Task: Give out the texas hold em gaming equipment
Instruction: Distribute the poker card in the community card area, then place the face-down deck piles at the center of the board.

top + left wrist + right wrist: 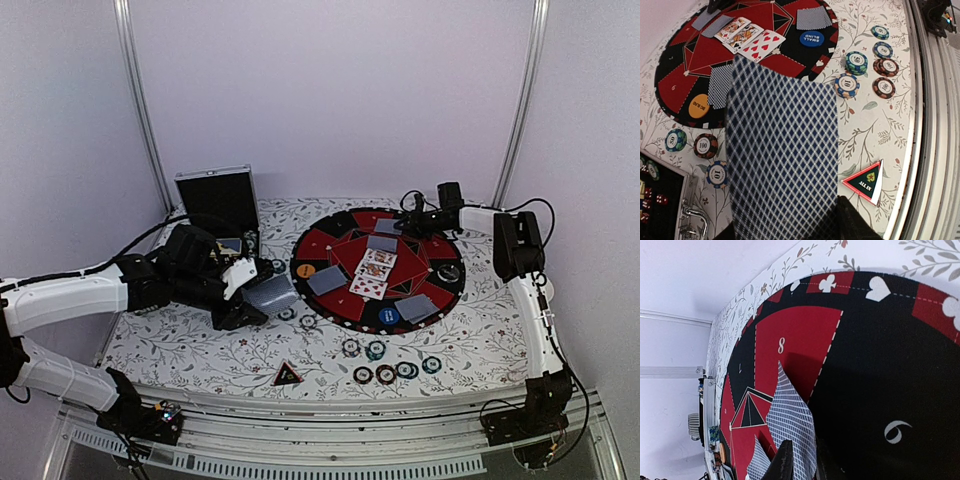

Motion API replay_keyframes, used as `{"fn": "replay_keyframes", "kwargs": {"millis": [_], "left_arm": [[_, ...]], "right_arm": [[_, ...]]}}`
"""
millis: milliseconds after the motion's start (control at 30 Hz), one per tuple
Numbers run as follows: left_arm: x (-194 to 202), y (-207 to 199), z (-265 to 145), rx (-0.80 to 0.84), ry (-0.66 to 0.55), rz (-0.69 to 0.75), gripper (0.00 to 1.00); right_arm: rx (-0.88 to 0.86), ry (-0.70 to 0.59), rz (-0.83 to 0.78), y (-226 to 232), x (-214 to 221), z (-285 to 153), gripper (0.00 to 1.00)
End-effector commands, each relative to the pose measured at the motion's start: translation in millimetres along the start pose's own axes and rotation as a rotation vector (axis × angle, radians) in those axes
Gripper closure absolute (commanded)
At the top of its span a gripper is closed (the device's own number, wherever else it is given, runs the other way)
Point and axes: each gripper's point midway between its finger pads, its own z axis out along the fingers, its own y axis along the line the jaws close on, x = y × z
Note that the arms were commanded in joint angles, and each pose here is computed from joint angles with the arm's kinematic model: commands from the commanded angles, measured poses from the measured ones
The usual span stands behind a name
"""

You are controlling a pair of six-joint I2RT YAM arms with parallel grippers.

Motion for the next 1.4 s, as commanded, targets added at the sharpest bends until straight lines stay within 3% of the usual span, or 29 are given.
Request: {"fn": "replay_keyframes", "kwargs": {"millis": [0, 333, 500, 667, 867, 1100, 1367], "left_arm": [[-5.4, 3.5, 1.3, 0.0, -0.019, -0.001, 0.54], [-3.7, 4.5, 2.6, -0.004, -0.011, -0.008, 0.54], [-4.6, 9.6, 3.4, -0.021, 0.01, -0.056, 0.55], [-8.3, 11.2, 0.9, -0.028, 0.012, -0.184, 0.55], [14.4, 18.1, 0.9, -0.116, 0.03, -0.496, 0.55], [61.2, 2.3, 6.9, -0.132, 0.07, -0.82, 0.56], [109.0, -10.4, -0.9, -0.202, 0.102, -0.972, 0.55]], "right_arm": [[0.04, 0.003, -0.008, -6.5, 2.8, 8.7, 0.78], [0.391, -0.111, -0.101, -15.0, -25.3, -39.7, 0.36], [0.491, -0.163, -0.198, 12.1, -43.4, -71.9, 0.0], [0.606, -0.213, -0.332, 53.9, -56.3, -109.1, 0.01], [0.614, -0.271, -0.501, 144.6, -37.9, -148.2, 0.01], [0.484, -0.161, -0.716, 248.8, 77.0, -122.1, 0.01], [0.372, 0.04, -0.796, 291.2, 204.5, -81.2, 0.01]]}}
